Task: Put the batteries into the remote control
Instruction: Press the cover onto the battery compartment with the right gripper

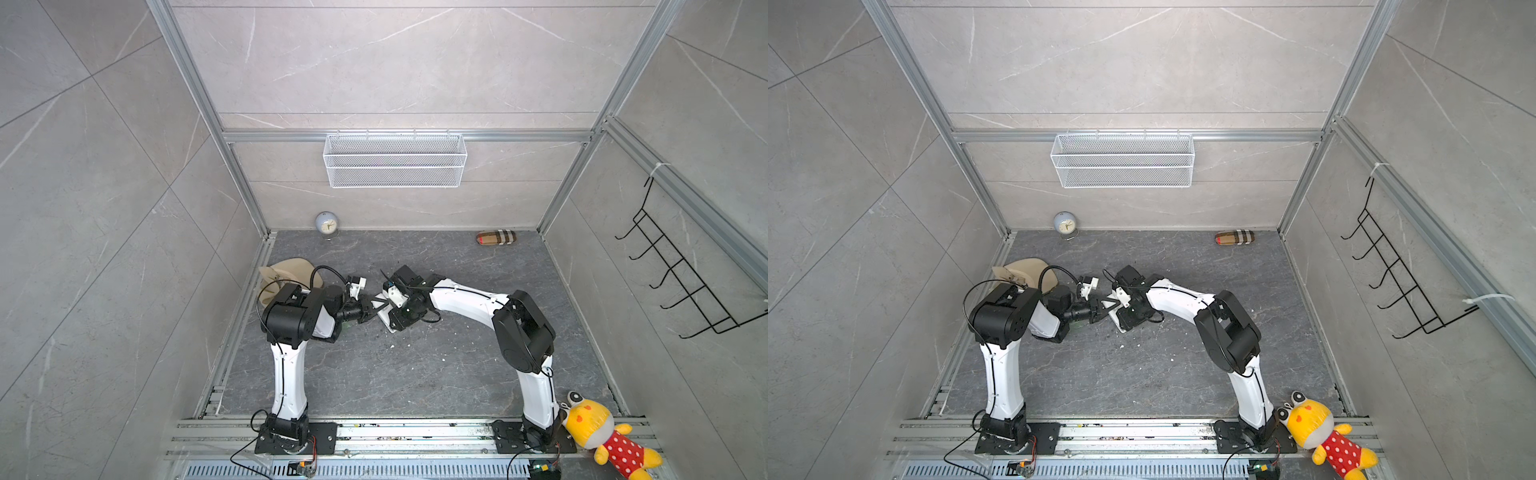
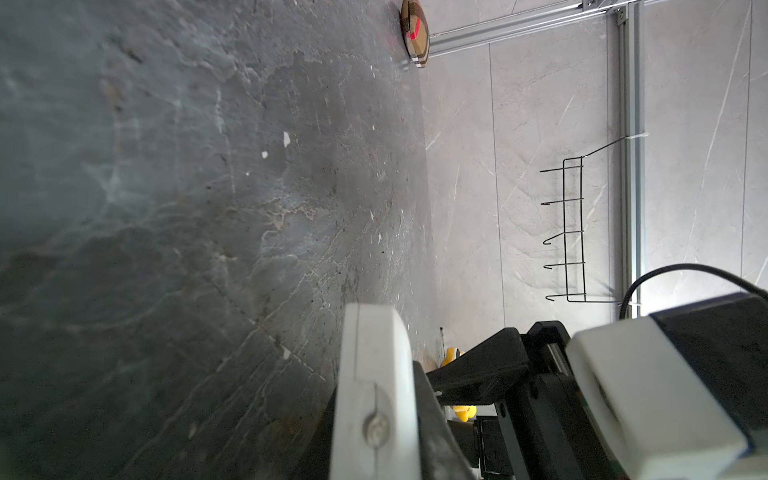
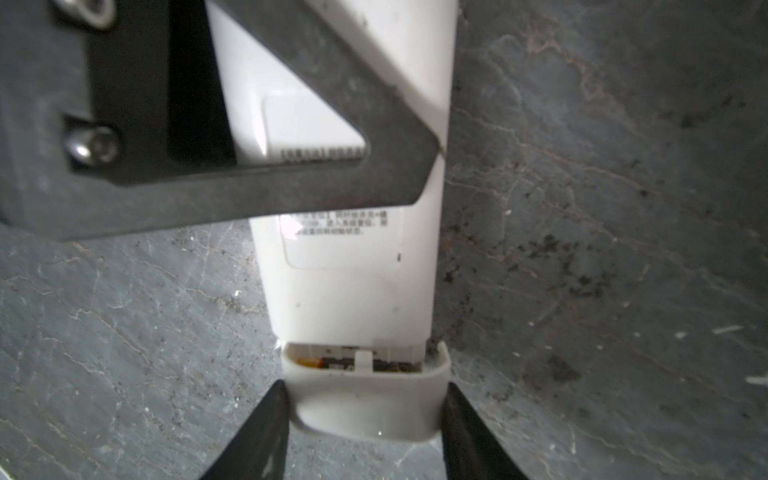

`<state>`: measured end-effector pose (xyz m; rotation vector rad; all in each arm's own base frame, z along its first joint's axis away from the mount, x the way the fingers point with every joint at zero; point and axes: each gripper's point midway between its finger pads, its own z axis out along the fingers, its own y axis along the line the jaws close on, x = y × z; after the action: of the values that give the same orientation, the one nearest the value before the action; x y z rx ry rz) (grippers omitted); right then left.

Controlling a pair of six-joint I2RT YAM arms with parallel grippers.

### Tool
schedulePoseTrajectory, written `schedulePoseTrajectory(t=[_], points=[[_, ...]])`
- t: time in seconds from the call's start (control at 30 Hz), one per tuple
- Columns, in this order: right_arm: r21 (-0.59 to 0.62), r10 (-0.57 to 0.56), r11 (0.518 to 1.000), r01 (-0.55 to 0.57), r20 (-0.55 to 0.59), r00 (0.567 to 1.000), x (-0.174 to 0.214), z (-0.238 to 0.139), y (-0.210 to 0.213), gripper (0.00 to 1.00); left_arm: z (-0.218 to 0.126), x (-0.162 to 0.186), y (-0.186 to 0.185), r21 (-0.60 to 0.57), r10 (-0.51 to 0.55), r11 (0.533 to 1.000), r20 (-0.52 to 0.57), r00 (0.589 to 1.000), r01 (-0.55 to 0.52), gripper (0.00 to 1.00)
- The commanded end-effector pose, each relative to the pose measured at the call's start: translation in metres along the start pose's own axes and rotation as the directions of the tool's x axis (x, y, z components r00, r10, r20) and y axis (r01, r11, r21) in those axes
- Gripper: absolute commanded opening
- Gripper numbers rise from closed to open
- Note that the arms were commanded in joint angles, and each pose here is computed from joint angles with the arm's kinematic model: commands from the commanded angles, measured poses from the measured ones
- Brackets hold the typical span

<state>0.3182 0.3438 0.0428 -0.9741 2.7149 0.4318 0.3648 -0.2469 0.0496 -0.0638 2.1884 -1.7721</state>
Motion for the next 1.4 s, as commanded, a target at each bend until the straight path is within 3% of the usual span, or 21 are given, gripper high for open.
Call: schedulePoseTrajectory(t=[0.0, 0.3, 0.63, 1.37], points=[[-0.064, -0.034, 0.997, 0.032, -0.034, 0.999, 0.011, 0.013, 0.015, 0.51, 0.007, 0.000, -0.014, 0.036, 0.070, 0.997, -0.026, 0.997, -0.069, 0.00], [-0.034, -0.029, 0.999, 0.029, -0.025, 0.999, 0.022, 0.011, 0.011, 0.51, 0.007, 0.000, -0.012, 0.021, 0.066, 0.998, -0.022, 0.998, -0.066, 0.00], [-0.021, -0.028, 0.999, 0.028, -0.023, 0.999, 0.031, 0.009, 0.008, 0.51, 0.002, 0.002, -0.017, -0.012, 0.131, 0.991, -0.007, 0.991, -0.131, 0.00], [-0.002, -0.010, 1.000, 0.010, -0.022, 1.000, 0.012, 0.026, 0.007, 0.51, 0.007, 0.011, -0.019, -0.020, 0.127, 0.992, -0.041, 0.991, -0.128, 0.00]])
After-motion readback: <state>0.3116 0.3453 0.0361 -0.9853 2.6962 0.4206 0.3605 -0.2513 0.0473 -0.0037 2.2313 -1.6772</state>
